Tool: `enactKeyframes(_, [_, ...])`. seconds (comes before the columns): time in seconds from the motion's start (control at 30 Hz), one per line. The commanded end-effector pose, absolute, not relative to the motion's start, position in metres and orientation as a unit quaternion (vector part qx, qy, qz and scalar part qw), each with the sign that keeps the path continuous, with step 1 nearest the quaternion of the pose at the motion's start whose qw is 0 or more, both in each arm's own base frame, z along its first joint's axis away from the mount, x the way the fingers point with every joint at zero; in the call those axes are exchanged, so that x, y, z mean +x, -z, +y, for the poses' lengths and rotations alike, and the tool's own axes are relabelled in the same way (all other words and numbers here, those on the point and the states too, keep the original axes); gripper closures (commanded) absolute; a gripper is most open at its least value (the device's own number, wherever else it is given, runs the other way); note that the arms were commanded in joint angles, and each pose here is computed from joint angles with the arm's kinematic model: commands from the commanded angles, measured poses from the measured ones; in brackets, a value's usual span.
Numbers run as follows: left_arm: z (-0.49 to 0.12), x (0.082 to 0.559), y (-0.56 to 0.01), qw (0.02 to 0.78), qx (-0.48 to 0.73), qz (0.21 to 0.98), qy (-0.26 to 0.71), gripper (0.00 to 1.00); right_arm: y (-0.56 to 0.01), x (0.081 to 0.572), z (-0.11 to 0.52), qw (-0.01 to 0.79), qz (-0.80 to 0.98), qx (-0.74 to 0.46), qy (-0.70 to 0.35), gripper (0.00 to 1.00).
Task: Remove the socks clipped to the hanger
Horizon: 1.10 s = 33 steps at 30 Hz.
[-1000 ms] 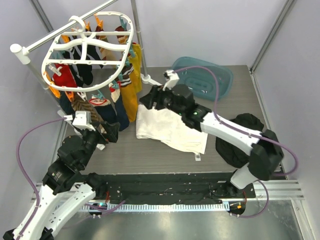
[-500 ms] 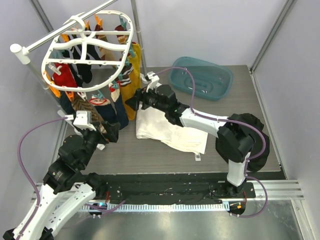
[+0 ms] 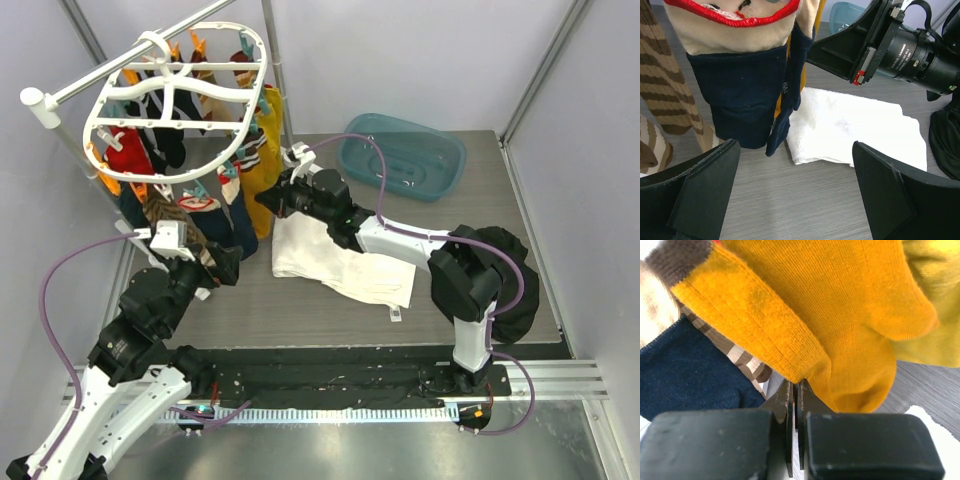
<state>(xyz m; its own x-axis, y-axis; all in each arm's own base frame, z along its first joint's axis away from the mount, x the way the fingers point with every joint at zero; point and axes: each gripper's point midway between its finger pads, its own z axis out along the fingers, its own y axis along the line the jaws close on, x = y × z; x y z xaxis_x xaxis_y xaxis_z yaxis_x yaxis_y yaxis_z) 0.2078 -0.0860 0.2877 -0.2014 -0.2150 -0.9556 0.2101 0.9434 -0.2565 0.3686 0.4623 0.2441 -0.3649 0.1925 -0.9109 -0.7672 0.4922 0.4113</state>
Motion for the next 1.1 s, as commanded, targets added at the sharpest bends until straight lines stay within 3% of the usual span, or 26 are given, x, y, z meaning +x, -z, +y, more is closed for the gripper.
enactKeyframes(0.0, [-0.093, 0.209, -0.291, 0.628, 0.014, 0.759, 0.175, 0.0, -0.31, 0.346, 0.457, 0.557, 0.629, -0.213, -0.498, 0.99])
enactKeyframes(0.2, [-0.101, 0.211, -0.29, 0.613, 0.023, 0.769, 0.181, 0.0, -0.338, 0.312, 0.44, 0.559, 0.615, -0.192, -0.523, 0.99])
enactKeyframes(0.53, [-0.137, 0.209, -0.31, 0.61, 0.052, 0.743, 0.271, 0.0, -0.372, 0.265, 0.423, 0.542, 0.605, -0.177, -0.555, 0.99])
enactKeyframes(0.9, [-0.144, 0.23, -0.316, 0.614, 0.032, 0.744, 0.264, 0.0, -0.397, 0.225, 0.429, 0.519, 0.576, -0.169, -0.608, 0.99])
enactKeyframes(1.0, [-0.146, 0.236, -0.314, 0.612, 0.031, 0.746, 0.26, 0.07, -0.399, 0.219, 0.431, 0.517, 0.576, -0.166, -0.611, 0.99])
enactKeyframes(1.07, [-0.145, 0.238, -0.313, 0.61, 0.029, 0.75, 0.253, 0.19, -0.4, 0.218, 0.431, 0.515, 0.577, -0.164, -0.612, 0.99])
